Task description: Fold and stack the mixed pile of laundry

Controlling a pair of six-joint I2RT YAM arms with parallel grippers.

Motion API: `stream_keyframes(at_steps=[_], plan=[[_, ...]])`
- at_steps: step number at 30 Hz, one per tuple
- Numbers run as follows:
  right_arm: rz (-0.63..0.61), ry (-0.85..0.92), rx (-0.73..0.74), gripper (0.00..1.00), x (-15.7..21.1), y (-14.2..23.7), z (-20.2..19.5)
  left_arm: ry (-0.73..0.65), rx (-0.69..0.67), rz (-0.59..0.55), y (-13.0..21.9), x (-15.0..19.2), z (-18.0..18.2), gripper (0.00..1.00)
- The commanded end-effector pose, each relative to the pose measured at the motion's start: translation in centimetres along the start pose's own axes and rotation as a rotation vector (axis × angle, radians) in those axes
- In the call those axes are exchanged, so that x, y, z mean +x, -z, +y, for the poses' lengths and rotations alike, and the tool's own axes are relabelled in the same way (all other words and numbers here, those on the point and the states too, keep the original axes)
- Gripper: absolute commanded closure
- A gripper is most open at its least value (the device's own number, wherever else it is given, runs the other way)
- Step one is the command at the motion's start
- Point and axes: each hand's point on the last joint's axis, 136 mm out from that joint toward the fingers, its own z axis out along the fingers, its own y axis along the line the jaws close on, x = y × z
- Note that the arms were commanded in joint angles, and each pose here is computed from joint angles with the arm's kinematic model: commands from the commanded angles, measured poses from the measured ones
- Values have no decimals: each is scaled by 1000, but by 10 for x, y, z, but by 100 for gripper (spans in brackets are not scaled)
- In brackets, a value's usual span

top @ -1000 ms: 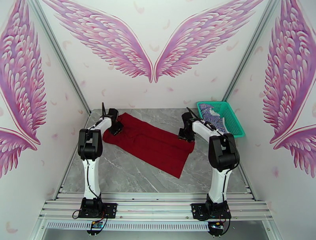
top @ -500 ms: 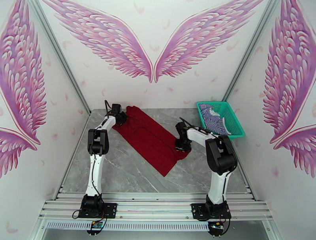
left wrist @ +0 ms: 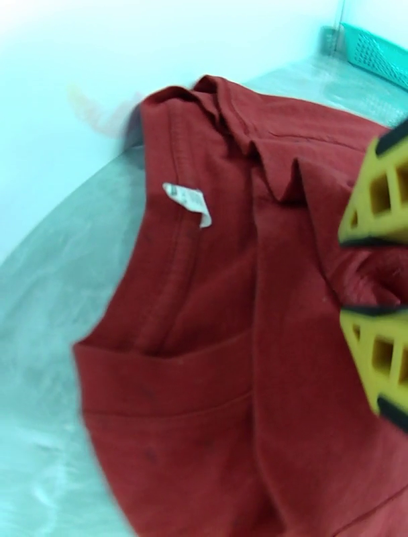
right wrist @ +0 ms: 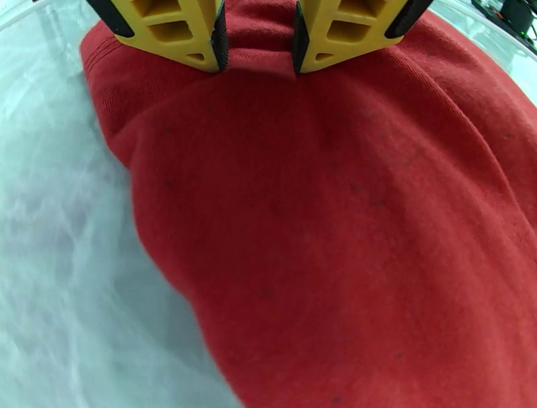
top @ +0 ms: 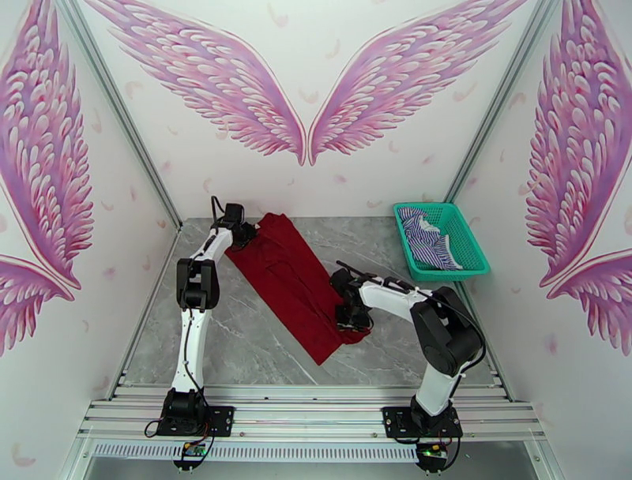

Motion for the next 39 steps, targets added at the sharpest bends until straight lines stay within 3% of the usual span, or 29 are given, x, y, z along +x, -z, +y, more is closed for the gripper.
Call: stream_keyframes(at_steps=[1, 4, 9, 12, 18, 23, 29, 39], plan=[[-8, 61, 56, 61, -4, 26, -8, -112, -13, 0, 54, -7, -21, 58], [-46, 129, 46, 60, -19, 45, 1, -152, -70, -4, 87, -2, -18, 58], [-110, 271, -131, 75, -30, 60, 41, -159, -96, -1, 128, 18, 9, 59], [-104, 355, -203, 86, -17, 56, 64, -129, -68, 16, 146, 26, 31, 59], [-70, 528, -196, 99, 21, 20, 97, -103, -79, 74, 164, 40, 78, 59], [-35, 590, -150, 100, 39, -14, 112, -76, -65, 79, 177, 34, 100, 59], [7, 693, -122, 100, 82, -27, 137, -63, -59, 73, 175, 18, 110, 59], [52, 904, -168, 100, 166, -31, 217, -124, -5, 64, 152, -6, 88, 59]])
